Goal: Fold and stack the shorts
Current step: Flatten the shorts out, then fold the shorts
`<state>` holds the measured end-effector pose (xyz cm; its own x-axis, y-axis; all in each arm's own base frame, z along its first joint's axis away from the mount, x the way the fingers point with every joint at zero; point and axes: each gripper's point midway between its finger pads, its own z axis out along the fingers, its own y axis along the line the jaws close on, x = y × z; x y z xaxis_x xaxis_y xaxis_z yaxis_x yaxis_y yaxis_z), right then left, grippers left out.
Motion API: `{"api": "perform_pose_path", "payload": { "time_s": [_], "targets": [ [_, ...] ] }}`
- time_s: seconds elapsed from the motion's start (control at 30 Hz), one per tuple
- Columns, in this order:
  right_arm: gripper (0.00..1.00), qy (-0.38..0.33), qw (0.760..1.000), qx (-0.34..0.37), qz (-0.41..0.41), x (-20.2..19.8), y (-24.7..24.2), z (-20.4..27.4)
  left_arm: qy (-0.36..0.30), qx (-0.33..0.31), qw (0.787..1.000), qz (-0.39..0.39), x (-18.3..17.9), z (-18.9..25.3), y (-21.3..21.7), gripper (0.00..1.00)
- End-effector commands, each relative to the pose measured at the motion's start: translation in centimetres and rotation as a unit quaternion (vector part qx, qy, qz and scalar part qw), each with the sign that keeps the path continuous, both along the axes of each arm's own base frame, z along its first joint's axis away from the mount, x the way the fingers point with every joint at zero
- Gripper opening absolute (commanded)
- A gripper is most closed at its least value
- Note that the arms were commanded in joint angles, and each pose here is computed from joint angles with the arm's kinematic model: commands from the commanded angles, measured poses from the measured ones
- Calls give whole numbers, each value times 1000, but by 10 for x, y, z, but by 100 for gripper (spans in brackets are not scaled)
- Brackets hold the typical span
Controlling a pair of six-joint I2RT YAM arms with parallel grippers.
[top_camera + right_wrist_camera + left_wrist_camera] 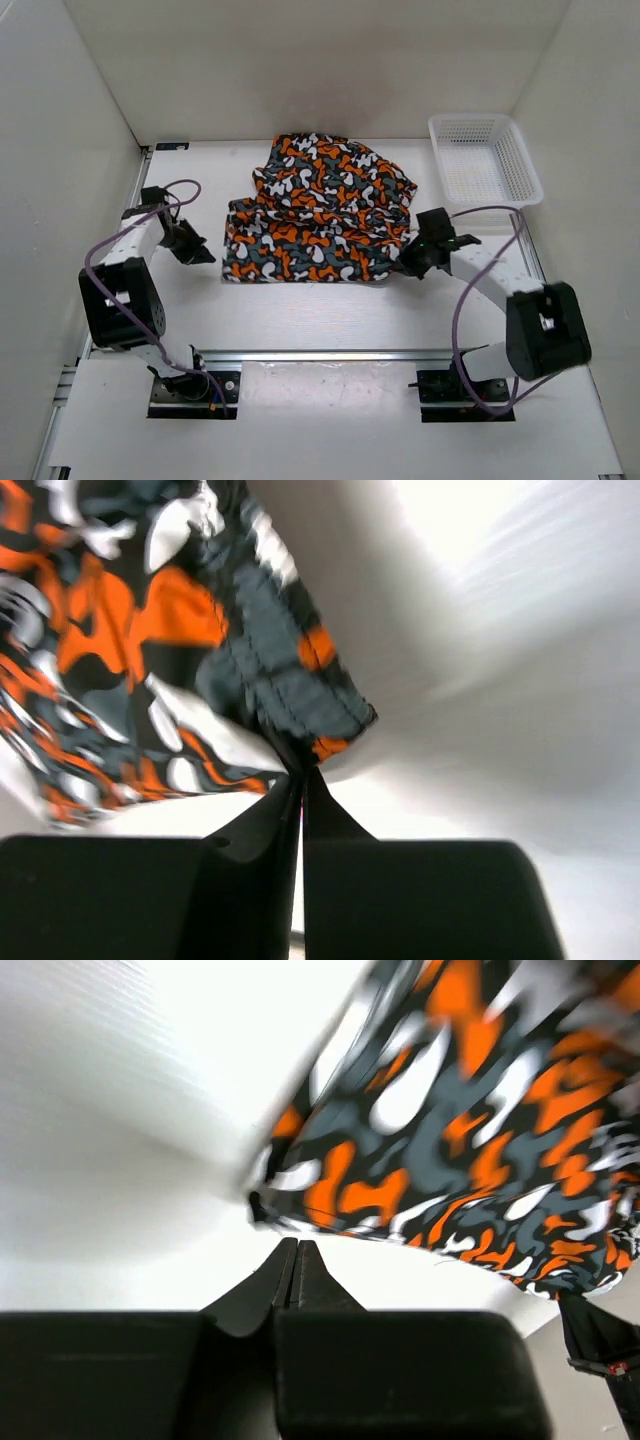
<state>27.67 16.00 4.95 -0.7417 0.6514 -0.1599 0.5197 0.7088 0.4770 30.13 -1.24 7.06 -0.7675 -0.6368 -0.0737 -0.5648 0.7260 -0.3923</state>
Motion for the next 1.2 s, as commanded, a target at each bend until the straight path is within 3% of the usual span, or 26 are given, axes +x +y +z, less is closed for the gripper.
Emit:
{"api": "perform_pose_path", "payload": {
  "time_s": [0.0,0.17,0.2,0.27,0.3,0.37,0.4,0.43,0.53,0.6,0.87,1.17],
  "targets": [
    [0,2,996,-90,-1,-26,-52,24,-46,-17,999,4,-1,33,-8,10],
    [0,34,994,-102,11,-72,-66,14,-46,-22,999,-14,-17,36,-37,10],
    [18,36,994,-103,11,-74,-66,8,-37,-17,999,-15,-21,29,-40,10],
    [38,49,994,-96,5,-81,-66,1,-29,-5,999,-22,-26,24,-45,10],
    [63,51,994,-94,-2,-81,-65,-2,-29,-5,999,-23,-26,24,-45,10],
    [73,46,995,-90,-6,-80,-65,1,-21,4,999,-34,-30,22,-50,12],
    [77,39,995,-88,-12,-78,-67,4,-18,11,999,-42,-36,20,-50,25],
    [77,29,996,-84,-13,-74,-66,9,-12,27,999,-38,-41,18,-48,35],
    [78,10,997,-79,-19,-71,-67,18,15,35,999,-24,-62,12,-56,83],
    [79,9,997,-74,-22,-73,-68,18,37,49,998,-18,-74,0,-59,98],
    [82,-3,999,-39,-25,-79,-67,23,80,36,995,-38,-77,-28,-101,99],
    [82,-20,999,-11,-37,-87,-74,31,102,91,990,-27,-65,-54,-93,91]
  ]
}}
